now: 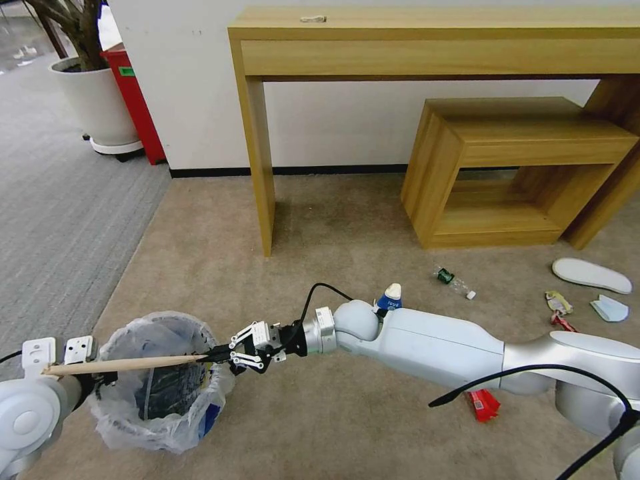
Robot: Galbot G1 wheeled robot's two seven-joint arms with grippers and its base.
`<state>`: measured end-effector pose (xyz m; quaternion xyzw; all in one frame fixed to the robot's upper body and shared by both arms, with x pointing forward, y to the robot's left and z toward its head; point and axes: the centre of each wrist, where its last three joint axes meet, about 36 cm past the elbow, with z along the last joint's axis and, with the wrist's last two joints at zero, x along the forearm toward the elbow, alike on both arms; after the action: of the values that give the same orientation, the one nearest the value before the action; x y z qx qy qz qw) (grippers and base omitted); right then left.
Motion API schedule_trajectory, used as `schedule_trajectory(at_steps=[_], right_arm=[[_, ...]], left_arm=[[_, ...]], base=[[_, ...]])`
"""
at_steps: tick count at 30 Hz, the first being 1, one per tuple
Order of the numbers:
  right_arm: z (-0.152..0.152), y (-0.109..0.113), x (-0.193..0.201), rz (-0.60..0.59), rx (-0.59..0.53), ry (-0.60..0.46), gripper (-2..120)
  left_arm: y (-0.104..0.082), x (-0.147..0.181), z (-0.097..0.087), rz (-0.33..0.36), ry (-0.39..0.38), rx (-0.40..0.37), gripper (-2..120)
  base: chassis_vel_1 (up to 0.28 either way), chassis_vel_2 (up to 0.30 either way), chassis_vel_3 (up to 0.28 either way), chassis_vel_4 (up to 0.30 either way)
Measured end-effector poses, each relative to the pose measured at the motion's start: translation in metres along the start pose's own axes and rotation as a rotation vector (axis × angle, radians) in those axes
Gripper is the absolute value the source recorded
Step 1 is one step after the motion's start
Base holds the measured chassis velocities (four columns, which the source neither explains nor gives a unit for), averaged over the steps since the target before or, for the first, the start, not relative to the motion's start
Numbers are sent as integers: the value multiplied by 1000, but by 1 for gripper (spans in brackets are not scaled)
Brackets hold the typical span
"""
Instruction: Pick up the trash bin and place the garbage on the floor into it.
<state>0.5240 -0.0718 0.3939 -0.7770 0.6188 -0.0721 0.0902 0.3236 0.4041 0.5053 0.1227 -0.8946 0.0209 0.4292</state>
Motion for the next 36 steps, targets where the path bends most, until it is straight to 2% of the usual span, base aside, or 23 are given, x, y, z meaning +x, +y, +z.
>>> schedule_trajectory(at_steps=[5, 10, 36], right_arm=[[-1, 1, 20, 23, 3, 16, 0], [1, 5, 16, 21, -1, 8, 0], [-1, 9, -49, -42, -9, -55, 0]], left_arm=[[0, -1, 1, -2, 0, 4, 0], [0, 0, 4, 0, 1, 8, 0], [-4, 3, 8, 8, 2, 12, 0]], base=[[0, 0, 0, 0], [0, 0, 0, 0], [0, 0, 0, 0]])
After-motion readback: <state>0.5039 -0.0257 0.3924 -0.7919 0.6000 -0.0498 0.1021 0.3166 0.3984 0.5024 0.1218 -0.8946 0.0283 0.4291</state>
